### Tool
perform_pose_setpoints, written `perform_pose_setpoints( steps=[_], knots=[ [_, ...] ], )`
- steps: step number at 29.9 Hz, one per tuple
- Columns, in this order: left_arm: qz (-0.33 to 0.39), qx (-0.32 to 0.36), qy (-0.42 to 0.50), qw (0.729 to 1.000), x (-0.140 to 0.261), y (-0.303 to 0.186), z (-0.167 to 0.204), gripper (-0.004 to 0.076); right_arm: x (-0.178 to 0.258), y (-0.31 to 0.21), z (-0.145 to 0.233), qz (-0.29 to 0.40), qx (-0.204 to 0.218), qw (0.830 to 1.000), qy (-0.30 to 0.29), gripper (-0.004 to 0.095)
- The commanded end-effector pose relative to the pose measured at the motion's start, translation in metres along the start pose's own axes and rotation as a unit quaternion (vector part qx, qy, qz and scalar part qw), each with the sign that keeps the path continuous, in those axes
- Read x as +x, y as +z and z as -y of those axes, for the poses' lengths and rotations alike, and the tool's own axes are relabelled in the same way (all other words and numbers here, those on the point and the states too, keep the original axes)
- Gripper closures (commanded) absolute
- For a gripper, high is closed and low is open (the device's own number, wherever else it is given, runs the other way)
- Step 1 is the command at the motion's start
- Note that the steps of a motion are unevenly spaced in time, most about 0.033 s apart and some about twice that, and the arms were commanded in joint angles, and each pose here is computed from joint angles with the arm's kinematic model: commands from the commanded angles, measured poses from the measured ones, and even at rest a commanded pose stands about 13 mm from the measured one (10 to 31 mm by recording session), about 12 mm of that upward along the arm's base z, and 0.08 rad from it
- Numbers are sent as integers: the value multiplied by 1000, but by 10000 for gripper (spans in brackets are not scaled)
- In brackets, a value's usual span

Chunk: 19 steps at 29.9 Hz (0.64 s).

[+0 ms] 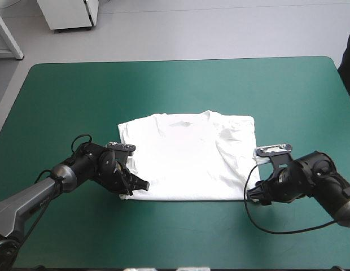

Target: Fold the cloth

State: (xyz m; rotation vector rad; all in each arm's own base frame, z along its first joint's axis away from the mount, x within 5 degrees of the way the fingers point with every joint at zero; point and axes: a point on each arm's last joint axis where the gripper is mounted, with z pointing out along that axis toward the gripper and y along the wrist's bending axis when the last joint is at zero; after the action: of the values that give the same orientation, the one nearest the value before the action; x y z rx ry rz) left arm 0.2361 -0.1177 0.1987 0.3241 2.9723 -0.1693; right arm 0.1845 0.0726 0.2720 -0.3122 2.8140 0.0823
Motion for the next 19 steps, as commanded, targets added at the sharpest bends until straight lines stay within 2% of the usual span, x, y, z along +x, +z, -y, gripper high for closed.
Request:
perform_pose_setpoints(
  steps=[1,15,17,19],
  knots=[
    [34,-11,13,999,-7,13,-2,734,-17,4,-4,45,-24,999,7,293],
    [25,-14,15,999,-6,13,-2,734,-36,76,-9,-42,-10,999,3,298],
    [25,-14,15,999,-6,13,-2,734,-36,83,-10,-55,-9,998,4,316],
    [25,-13,14,999,-6,13,-2,734,-34,90,-11,-70,-13,997,7,374]
  ],
)
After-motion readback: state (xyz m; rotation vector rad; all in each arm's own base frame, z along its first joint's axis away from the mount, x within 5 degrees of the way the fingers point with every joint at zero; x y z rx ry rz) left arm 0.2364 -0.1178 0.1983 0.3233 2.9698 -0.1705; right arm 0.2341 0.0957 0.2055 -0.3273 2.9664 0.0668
